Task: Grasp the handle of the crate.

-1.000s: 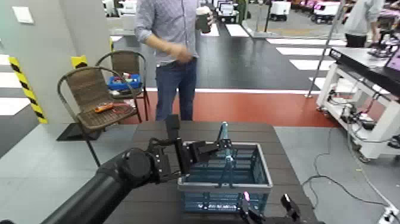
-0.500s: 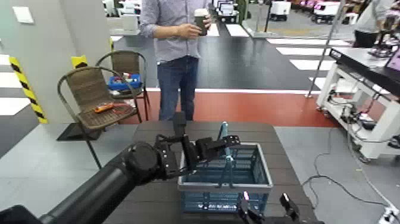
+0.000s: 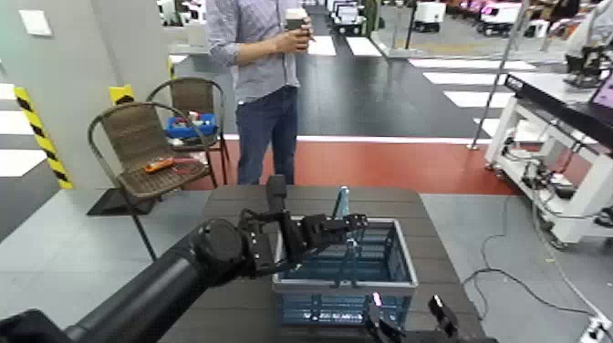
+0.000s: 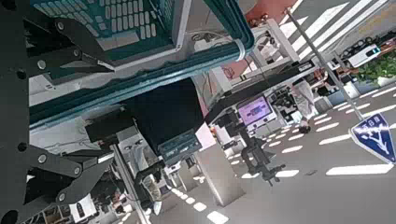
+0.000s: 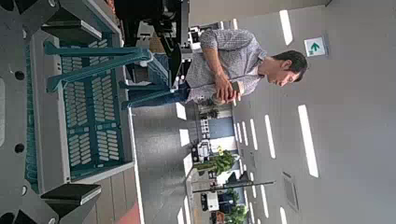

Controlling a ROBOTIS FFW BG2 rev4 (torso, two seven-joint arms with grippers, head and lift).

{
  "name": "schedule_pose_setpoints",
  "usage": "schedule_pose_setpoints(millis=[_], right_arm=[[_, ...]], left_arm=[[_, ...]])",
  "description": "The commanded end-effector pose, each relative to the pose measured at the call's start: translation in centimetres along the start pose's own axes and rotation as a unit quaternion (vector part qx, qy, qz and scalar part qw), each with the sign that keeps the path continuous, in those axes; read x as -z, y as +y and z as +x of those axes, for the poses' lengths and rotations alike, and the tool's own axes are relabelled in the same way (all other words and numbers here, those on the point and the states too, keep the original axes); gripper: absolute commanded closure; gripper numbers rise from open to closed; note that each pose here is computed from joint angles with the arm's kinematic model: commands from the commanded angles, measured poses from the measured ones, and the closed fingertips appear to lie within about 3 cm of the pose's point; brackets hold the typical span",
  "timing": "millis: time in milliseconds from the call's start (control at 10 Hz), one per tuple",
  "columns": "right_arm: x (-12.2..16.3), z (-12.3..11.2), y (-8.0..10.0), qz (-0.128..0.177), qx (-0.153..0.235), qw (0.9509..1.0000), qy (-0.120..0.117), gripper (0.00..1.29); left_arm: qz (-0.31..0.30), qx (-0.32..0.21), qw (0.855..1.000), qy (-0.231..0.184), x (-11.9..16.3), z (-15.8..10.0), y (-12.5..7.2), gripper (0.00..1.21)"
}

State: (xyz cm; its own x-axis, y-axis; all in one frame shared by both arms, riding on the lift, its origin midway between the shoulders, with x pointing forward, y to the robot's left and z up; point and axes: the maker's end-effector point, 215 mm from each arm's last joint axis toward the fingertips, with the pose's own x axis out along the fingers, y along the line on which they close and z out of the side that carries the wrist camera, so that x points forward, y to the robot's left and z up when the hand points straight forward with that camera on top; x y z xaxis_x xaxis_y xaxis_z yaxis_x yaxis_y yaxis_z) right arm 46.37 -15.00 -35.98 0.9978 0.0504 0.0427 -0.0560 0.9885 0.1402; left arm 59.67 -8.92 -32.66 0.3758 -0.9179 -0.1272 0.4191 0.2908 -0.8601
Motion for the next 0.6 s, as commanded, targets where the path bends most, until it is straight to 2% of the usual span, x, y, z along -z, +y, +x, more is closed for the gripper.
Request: schedule_pose_setpoints(millis=[100, 300, 600], right_arm=[[0.06, -0.01, -0.06, 0.002, 0.000, 1.0000, 0.001, 0.15], [0.12, -0.01, -0.07, 0.003, 0.000, 1.0000, 0.002, 0.15], [0.23, 0.00, -0.10, 0.005, 0.001, 1.0000, 0.004, 0.15]], left_arm=[[-0.013, -0.005, 1.000, -0.004, 0.19, -0.36, 0.92, 0.74], [-0.016, -0.002, 1.000, -0.006, 0.08, -0.49, 0.91, 1.17], [-0.016, 0.004, 1.000, -0.007, 0.10, -0.48, 0.64, 1.19]])
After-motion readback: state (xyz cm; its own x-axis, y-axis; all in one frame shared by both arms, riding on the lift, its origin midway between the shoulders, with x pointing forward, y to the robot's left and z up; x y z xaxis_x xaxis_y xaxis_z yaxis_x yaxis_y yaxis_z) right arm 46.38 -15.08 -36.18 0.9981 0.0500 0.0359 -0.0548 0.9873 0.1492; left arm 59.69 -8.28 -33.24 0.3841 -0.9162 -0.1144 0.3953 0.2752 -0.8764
